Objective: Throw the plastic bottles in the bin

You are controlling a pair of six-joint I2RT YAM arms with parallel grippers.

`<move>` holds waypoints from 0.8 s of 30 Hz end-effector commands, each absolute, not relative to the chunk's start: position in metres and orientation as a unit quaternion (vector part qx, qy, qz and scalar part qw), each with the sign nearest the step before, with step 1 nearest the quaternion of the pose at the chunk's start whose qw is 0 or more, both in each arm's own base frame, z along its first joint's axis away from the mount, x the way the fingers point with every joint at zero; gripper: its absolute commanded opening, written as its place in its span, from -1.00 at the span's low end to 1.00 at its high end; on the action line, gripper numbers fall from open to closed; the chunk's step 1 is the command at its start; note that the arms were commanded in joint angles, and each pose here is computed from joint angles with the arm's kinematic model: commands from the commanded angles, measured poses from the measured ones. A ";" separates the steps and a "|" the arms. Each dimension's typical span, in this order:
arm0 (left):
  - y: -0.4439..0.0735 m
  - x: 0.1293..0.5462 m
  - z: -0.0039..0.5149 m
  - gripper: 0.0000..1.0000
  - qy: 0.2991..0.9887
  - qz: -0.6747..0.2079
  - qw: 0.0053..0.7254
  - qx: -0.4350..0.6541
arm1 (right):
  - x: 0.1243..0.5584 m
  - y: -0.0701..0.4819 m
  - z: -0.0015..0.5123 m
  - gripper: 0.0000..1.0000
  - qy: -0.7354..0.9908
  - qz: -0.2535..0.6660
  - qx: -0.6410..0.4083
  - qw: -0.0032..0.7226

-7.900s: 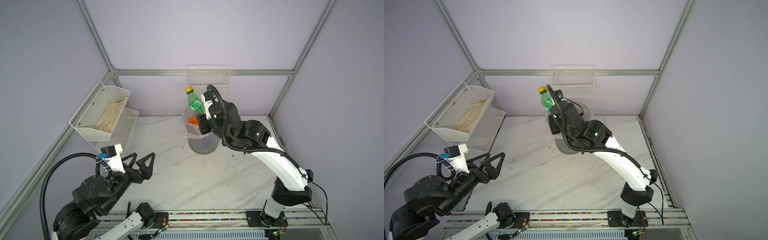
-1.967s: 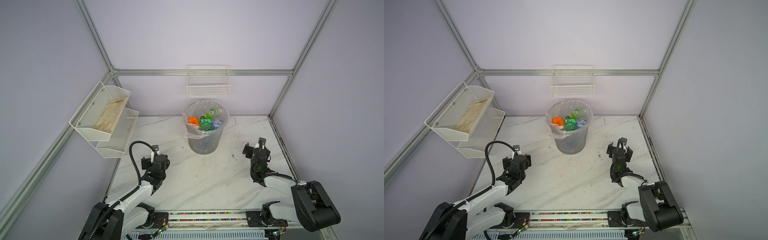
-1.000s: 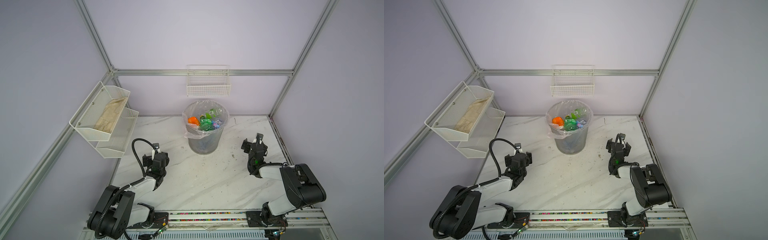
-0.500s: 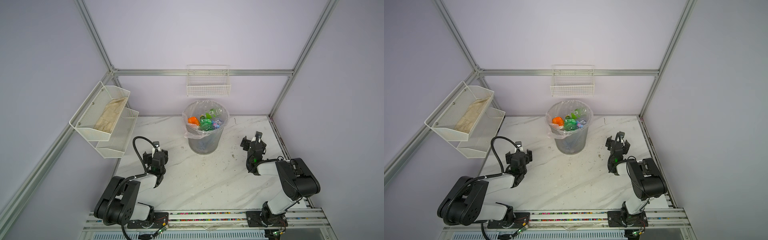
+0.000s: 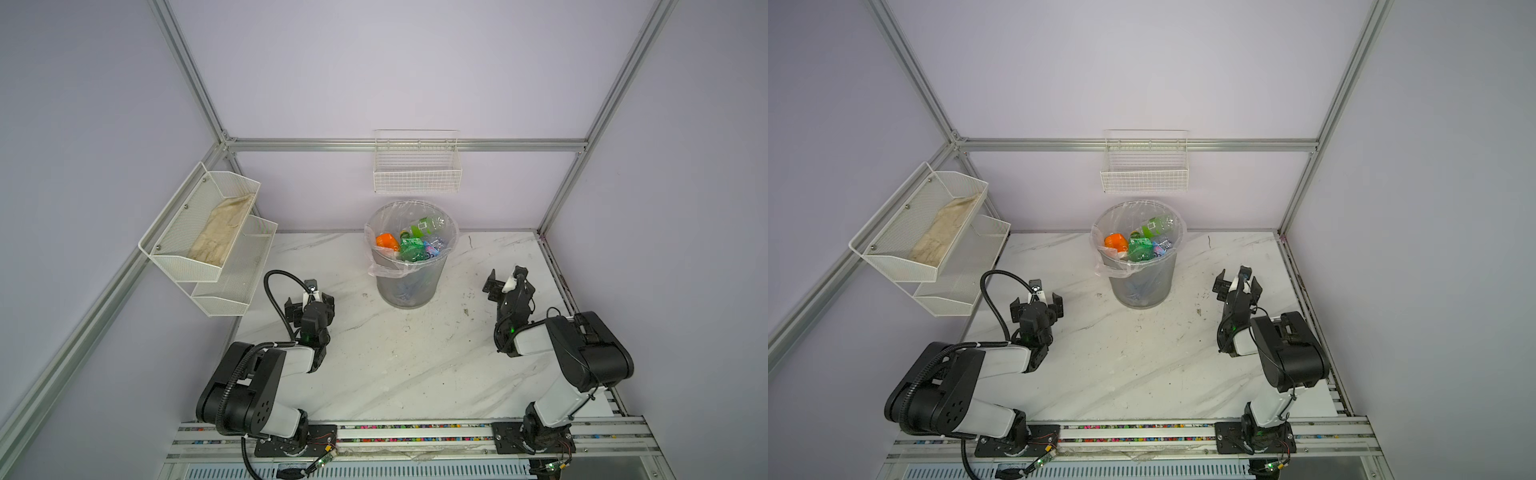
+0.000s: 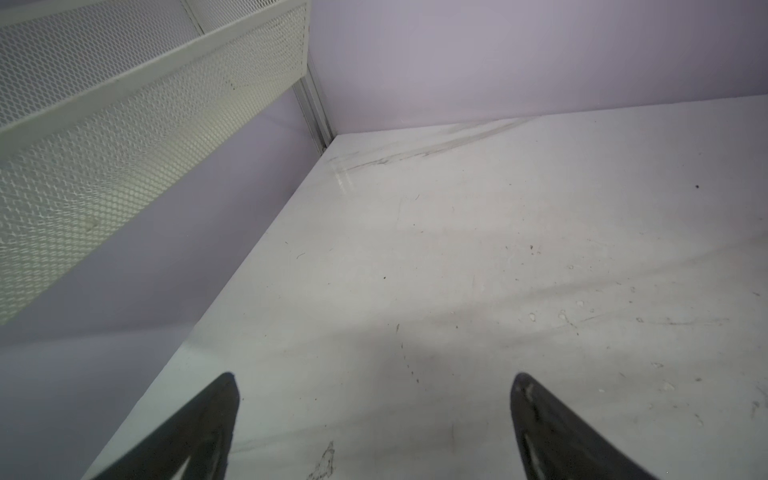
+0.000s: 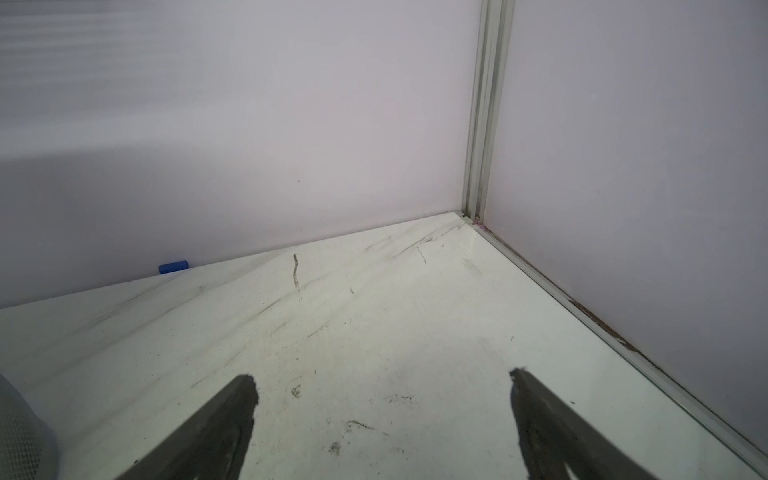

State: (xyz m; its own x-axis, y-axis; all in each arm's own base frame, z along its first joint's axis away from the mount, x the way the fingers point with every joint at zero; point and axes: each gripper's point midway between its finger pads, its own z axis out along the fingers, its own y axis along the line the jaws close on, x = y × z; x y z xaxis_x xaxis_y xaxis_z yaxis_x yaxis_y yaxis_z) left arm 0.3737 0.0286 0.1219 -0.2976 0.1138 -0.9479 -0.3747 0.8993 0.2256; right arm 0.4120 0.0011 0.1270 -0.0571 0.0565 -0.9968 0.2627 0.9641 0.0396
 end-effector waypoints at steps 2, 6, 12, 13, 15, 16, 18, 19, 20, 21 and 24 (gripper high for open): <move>0.036 0.369 0.148 1.00 0.710 0.201 0.667 -0.101 | 0.392 0.009 0.152 0.95 0.669 -0.050 0.097 0.735; 0.035 0.363 0.144 1.00 0.721 0.190 0.658 -0.103 | 0.391 0.005 0.154 0.95 0.664 -0.061 0.093 0.739; 0.023 0.354 0.149 1.00 0.702 0.182 0.684 -0.081 | 0.384 0.010 0.159 0.95 0.651 -0.053 0.076 0.753; 0.020 0.353 0.149 1.00 0.701 0.180 0.686 -0.076 | 0.381 0.011 0.160 0.95 0.648 -0.051 0.072 0.757; 0.014 0.349 0.149 1.00 0.696 0.176 0.693 -0.060 | 0.377 0.012 0.160 0.92 0.647 -0.049 0.068 0.758; 0.010 0.347 0.149 1.00 0.693 0.174 0.697 -0.051 | 0.376 0.013 0.160 0.90 0.646 -0.047 0.067 0.759; -0.001 0.345 0.146 0.99 0.698 0.163 0.697 -0.024 | 0.374 0.015 0.159 0.87 0.647 -0.044 0.066 0.758; -0.004 0.344 0.144 0.99 0.699 0.159 0.697 -0.017 | 0.373 0.015 0.160 0.87 0.647 -0.043 0.067 0.759; -0.004 0.345 0.145 1.00 0.699 0.158 0.697 -0.016 | 0.372 0.016 0.159 0.87 0.647 -0.039 0.067 0.758; -0.004 0.345 0.144 1.00 0.699 0.158 0.697 -0.015 | 0.372 0.015 0.159 0.87 0.647 -0.039 0.069 0.758; -0.003 0.350 0.138 1.00 0.705 0.143 0.694 -0.010 | 0.372 0.015 0.159 0.95 0.647 -0.038 0.072 0.758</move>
State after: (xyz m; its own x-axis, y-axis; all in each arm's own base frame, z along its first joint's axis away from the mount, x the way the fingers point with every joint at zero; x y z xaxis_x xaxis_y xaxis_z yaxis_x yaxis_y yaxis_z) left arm 0.3494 -0.0010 0.1253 -0.1099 0.1893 -0.9758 -0.2422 0.9470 0.2110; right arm 0.3754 0.0126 0.0954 -0.1080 -0.0107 -0.9941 0.1642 0.9860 -0.0284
